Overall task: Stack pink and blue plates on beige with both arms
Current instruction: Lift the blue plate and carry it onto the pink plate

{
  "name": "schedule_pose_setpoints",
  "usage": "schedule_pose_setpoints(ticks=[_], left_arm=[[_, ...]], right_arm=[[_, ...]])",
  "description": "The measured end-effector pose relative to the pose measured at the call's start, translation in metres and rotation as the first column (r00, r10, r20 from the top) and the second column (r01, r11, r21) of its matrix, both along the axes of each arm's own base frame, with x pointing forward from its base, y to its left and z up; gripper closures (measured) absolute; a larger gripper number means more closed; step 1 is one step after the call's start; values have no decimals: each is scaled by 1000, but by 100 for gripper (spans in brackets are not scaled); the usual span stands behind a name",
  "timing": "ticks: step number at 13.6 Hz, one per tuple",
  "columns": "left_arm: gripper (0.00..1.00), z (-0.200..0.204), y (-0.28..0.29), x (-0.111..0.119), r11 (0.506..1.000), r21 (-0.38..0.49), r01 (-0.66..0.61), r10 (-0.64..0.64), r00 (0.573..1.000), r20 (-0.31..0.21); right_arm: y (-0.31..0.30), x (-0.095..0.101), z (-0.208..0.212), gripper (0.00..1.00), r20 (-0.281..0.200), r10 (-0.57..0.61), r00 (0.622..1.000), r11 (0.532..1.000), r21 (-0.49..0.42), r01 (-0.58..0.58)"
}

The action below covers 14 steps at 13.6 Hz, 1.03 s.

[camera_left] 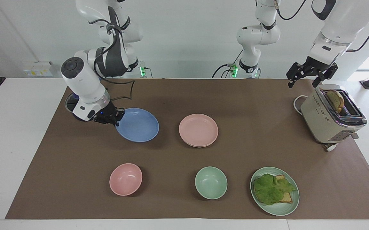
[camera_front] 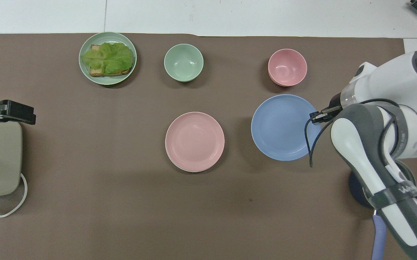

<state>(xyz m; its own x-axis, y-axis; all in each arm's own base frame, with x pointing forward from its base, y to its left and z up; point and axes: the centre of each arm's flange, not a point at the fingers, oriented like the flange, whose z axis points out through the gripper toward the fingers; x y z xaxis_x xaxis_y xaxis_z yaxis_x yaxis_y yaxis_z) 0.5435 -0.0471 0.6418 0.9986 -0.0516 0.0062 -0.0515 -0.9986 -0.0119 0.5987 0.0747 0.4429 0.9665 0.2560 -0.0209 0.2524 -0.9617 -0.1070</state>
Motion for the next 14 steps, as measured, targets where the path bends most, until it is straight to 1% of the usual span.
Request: schedule_pose_setpoints(ticks=[3, 5, 7, 9, 11, 14], left_arm=[[0, 0, 0, 0, 1000, 0, 0, 0, 1000, 0], [0, 0, 0, 0, 1000, 0, 0, 0, 1000, 0], [0, 0, 0, 0, 1000, 0, 0, 0, 1000, 0], [0, 0, 0, 0, 1000, 0, 0, 0, 1000, 0], [0, 0, 0, 0, 1000, 0, 0, 0, 1000, 0], [0, 0, 0, 0, 1000, 0, 0, 0, 1000, 0]], right_arm=[[81, -13, 4, 94, -3, -59, 998, 998, 19, 59], [131, -24, 0, 94, -20, -96, 995, 992, 75, 97], [166, -27, -14, 94, -29, -148, 989, 981, 119, 150], [190, -26, -37, 94, -29, -178, 984, 974, 134, 181], [201, -24, -61, 94, -42, -180, 983, 974, 135, 184], [211, -27, -81, 94, -64, -167, 984, 977, 127, 174]])
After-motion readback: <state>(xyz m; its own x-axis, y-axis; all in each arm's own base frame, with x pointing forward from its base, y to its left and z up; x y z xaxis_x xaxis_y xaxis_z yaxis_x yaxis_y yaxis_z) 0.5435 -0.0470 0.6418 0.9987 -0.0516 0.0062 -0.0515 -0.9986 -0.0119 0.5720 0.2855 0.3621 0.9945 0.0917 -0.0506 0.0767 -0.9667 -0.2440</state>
